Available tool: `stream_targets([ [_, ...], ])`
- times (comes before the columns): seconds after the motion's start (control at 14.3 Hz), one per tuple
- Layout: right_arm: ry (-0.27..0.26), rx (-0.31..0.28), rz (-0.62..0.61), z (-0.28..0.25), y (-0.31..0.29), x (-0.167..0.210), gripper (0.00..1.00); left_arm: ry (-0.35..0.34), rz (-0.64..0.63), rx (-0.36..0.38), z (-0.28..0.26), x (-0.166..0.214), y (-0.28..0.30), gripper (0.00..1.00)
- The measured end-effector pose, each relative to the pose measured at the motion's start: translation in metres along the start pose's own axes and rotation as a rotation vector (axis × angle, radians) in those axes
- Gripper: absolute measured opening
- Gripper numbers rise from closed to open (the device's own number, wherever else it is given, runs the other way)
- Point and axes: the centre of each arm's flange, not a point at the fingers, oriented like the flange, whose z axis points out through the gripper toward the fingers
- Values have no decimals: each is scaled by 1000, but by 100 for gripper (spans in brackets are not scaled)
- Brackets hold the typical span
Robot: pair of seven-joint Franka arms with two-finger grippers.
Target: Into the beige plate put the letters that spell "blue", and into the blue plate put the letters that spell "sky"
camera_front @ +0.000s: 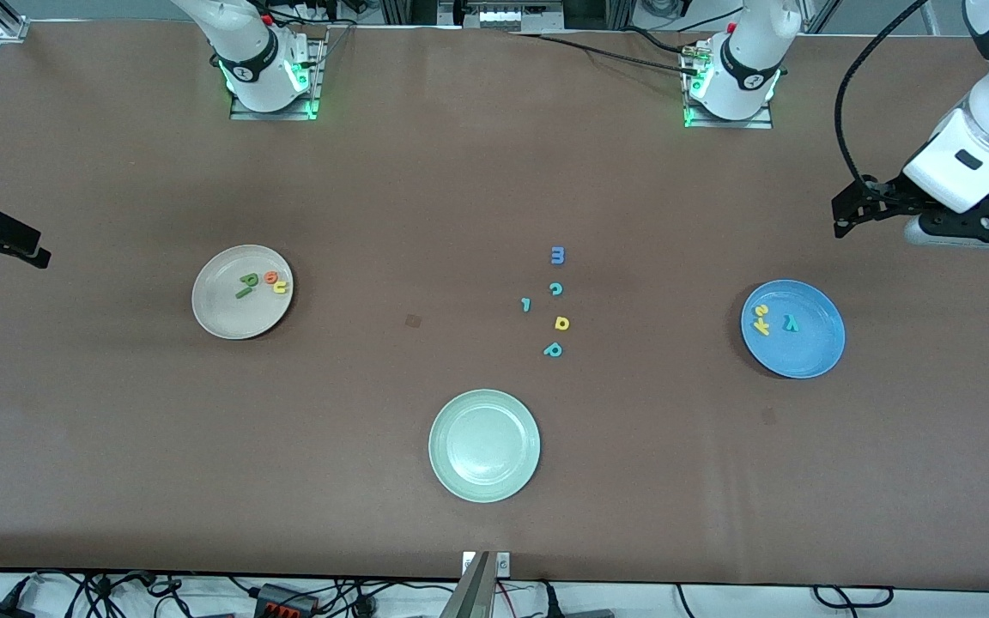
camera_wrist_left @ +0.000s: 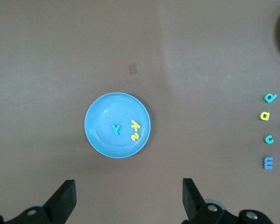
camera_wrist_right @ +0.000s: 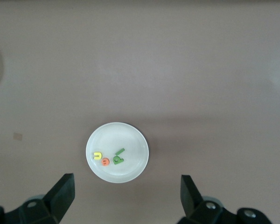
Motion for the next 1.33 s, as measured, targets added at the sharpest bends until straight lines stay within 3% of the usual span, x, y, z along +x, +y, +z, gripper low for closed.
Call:
stream_targets([
  [0.35,-32,-9,1,4,2,-28,100,-6,-5,-2,5,7,-4,100],
  [0.98,-9,-5,-2,14,1,-52,100,-20,0,-2,5,7,0,100],
  [1.33,-24,-4,-3,14,0,-56,100,-10,11,-3,0,8,6,100],
])
